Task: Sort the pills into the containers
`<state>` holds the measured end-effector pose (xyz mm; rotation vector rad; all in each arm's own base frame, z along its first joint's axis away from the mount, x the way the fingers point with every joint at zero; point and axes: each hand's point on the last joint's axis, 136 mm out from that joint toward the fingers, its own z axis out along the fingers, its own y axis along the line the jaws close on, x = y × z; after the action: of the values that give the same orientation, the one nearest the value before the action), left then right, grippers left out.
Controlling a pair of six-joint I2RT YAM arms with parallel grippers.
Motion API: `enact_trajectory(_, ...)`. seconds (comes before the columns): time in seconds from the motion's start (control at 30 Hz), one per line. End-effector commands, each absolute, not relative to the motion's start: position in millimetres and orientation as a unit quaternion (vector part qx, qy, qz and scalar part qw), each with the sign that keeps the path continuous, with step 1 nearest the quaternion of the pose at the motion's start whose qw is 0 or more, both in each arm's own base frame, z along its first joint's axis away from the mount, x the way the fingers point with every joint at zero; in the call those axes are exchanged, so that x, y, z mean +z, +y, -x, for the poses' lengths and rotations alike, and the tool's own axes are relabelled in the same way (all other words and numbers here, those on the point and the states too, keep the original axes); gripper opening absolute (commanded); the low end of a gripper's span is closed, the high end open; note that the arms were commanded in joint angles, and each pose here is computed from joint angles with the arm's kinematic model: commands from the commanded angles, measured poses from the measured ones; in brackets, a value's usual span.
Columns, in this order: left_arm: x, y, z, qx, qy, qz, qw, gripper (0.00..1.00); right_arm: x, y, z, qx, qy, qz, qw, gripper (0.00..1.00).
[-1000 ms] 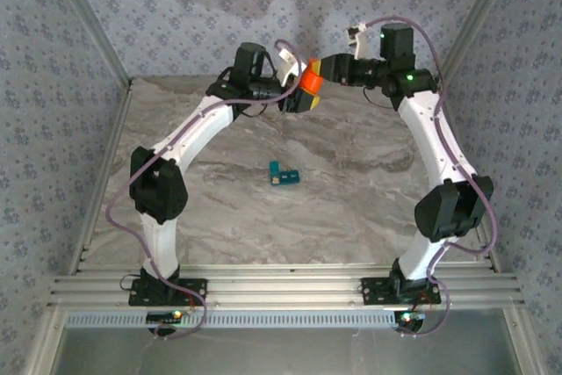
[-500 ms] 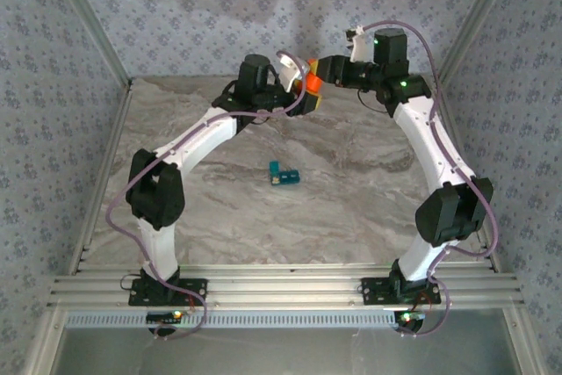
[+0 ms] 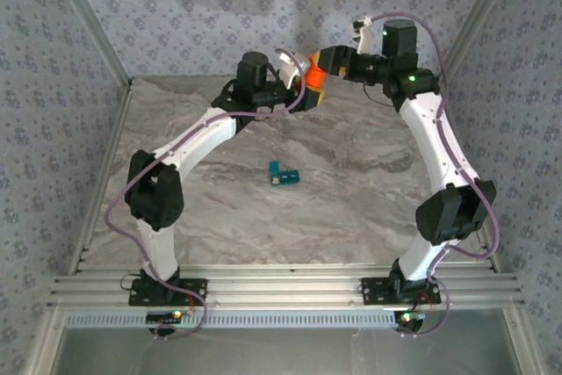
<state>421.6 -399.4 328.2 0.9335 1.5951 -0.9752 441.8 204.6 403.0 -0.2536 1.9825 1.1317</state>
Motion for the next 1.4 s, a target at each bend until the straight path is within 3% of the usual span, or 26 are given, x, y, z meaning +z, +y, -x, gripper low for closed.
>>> enact_trajectory(0.0,380.6,-391.1,-408.9,-0.419,0.607,-0.402,0.542,0.0,427.6,199.6,-430.8,0.475,0.77,0.117,0.409,0.76)
enact_trajectory(0.17,377.5,-385.0,-406.9,-0.424,0.607,-0.416,0.528,0.0,438.7,194.2,-413.5,0.489,0.759,0.163,0.398,0.83)
enact_trajectory(0.67,354.3,-387.9,-375.4,-0.457,0.613,-0.505,0.401,0.0,424.3,185.0,-413.5,0.519,0.755,0.215,0.338,0.82)
enact_trajectory(1.37,339.4,-388.9,-374.0,-0.455,0.624,-0.511,0.378,0.0,406.9,211.2,-402.0,0.512,0.766,0.237,0.306,0.82)
